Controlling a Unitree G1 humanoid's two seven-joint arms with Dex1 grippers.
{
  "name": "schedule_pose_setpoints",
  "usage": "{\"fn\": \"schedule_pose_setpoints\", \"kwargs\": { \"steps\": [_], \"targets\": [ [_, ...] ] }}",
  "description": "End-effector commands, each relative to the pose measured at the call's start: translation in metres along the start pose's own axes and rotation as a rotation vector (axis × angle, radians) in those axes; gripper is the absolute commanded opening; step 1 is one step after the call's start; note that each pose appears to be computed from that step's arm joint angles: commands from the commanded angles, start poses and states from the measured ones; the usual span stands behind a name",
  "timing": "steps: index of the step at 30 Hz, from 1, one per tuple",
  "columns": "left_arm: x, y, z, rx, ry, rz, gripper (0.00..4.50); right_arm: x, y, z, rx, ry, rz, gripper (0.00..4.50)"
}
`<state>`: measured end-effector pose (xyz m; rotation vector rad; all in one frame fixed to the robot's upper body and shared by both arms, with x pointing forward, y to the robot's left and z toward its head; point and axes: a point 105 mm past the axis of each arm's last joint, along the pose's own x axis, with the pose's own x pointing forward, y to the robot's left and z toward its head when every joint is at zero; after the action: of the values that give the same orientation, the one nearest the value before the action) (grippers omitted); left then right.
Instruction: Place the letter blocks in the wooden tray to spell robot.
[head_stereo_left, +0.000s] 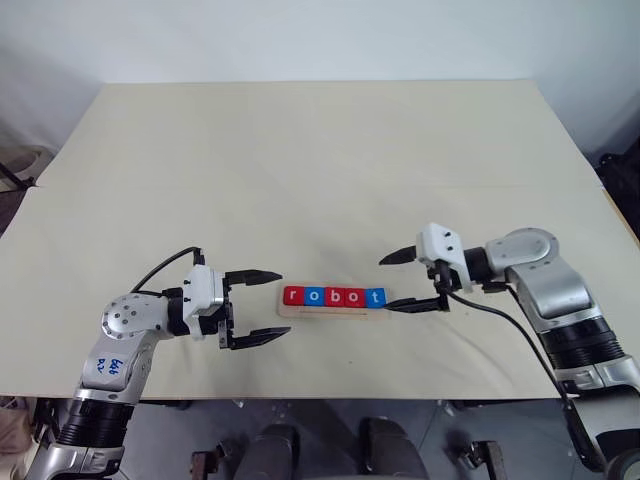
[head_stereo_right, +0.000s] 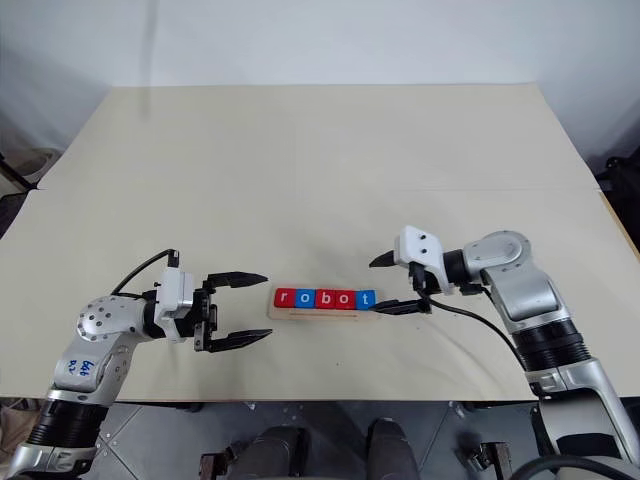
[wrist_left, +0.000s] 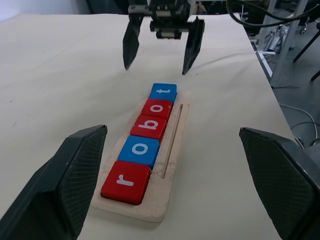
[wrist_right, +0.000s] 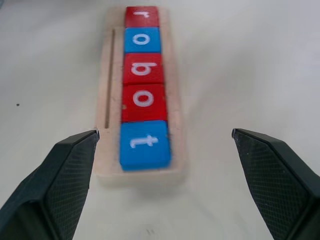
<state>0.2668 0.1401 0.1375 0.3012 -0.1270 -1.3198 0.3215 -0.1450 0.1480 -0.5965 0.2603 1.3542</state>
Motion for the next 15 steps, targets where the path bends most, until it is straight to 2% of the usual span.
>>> {"fn": "schedule_pose_setpoints", "kwargs": {
  "steps": [1, 11, 15],
  "targets": [
    [-0.001, 0.002, 0.009, 0.046, -0.016, -0.002, 4.5, -0.009, 0.0, -0.004, 0.003, 0.01, -0.013, 3.54],
    [-0.002, 0.003, 0.009, 0.049, -0.013, -0.002, 4.5, 0.006, 0.009, -0.012, -0.015, 0.033, 0.041, 0.04],
    [-0.002, 0.003, 0.01, 0.051, -0.015, 0.004, 4.5, 0.01, 0.008, -0.013, -0.011, 0.035, 0.038, 0.02]
  ]
}}
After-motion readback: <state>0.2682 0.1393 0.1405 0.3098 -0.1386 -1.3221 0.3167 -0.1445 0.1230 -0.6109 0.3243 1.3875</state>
